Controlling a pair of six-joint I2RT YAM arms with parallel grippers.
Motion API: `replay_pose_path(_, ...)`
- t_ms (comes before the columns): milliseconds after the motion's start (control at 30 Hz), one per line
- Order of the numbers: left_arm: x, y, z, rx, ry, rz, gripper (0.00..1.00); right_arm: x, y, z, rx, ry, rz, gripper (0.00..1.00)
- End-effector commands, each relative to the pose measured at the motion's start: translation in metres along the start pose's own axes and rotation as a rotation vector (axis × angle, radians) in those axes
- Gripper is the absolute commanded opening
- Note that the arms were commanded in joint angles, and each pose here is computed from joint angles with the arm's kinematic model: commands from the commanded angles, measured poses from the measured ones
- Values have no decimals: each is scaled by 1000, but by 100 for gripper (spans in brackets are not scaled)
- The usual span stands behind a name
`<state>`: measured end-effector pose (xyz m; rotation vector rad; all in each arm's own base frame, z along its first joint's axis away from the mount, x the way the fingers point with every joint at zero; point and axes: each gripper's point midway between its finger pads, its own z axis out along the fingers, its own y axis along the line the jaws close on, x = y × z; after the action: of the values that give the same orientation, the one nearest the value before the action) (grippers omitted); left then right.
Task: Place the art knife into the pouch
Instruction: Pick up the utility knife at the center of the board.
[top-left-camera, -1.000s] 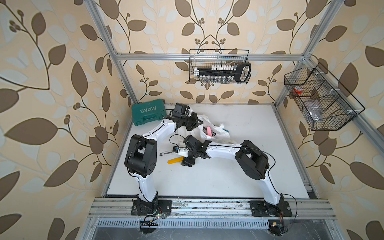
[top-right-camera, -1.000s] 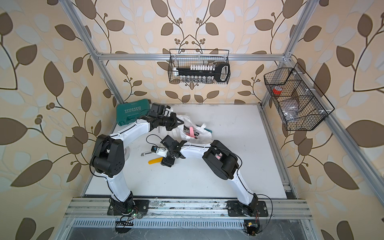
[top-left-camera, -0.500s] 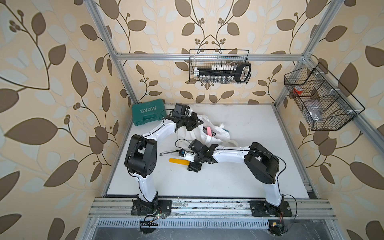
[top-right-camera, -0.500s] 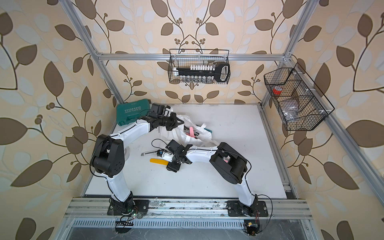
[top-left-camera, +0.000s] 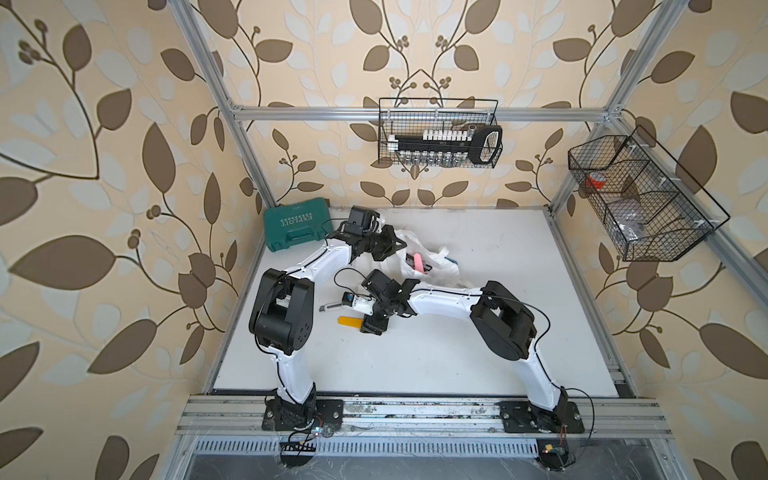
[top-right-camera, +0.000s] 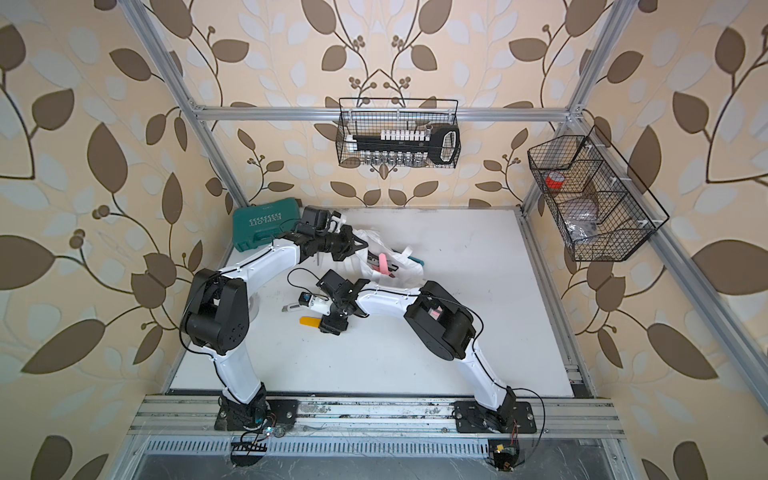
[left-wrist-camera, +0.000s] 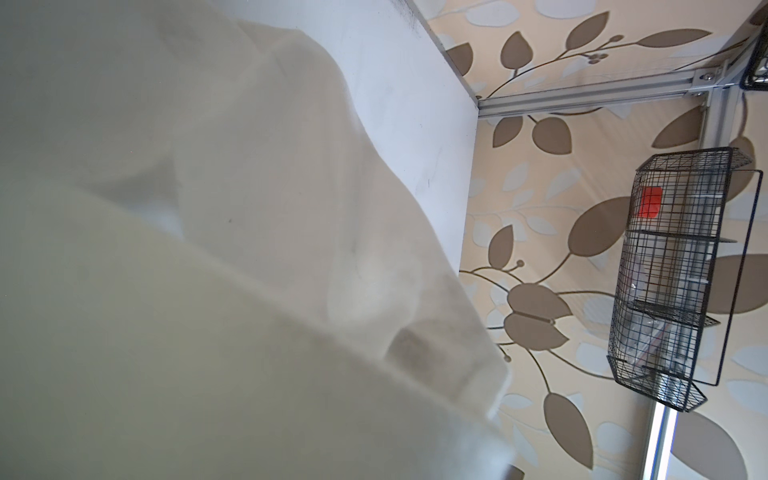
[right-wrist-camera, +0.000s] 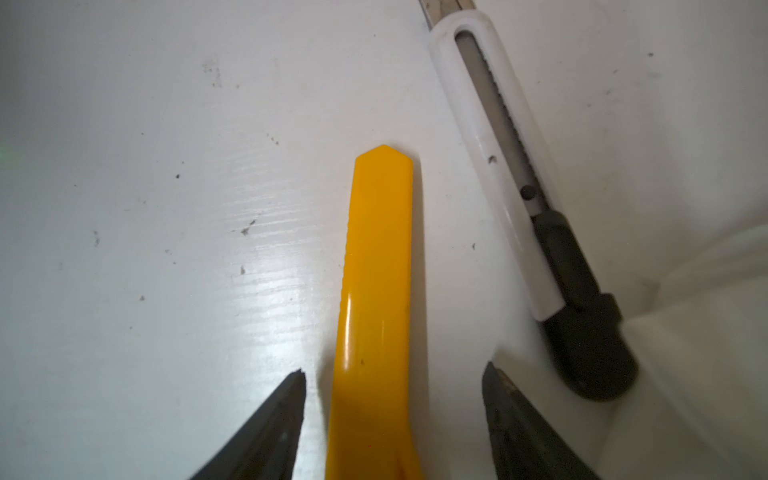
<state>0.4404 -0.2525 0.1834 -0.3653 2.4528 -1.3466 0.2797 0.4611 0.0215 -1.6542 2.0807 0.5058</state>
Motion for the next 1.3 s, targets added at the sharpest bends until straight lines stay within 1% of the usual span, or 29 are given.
replay_pose_path(0,-4,-32,-18,75,-18,61,0,5,8,11,-47,27,-13,68)
replay_pose_path(233,-5,-31,-17,75,-19,57,0,8,13,29,-37,48,-33,64)
replay_pose_path(300,-5,-30,-17,74,-19,57,0,10,14,33,-29,63,-36,61)
replay_pose_path(367,-5,-29,-18,72,-19,56,0,15,12,35,-12,82,-37,56)
replay_pose_path(533,-5,-29,-18,72,-20,55,0,39,9,35,30,152,-42,36)
replay_pose_path(600,-4,-29,-18,73,-19,54,0,46,8,32,46,163,-35,32)
replay_pose_path(667,-4,-28,-18,73,-19,51,0,52,8,28,60,163,-22,32)
replay_pose_path(767,-4,-28,-18,74,-19,52,0,55,9,13,81,154,-3,29)
replay_pose_path(867,-4,-30,-19,76,-20,53,0,54,11,-10,109,122,14,28)
replay_pose_path(1067,-4,-29,-20,74,-22,52,0,56,15,-69,182,78,65,26)
replay_pose_path(1267,-5,-26,-17,69,-21,47,0,55,4,-138,330,29,142,25)
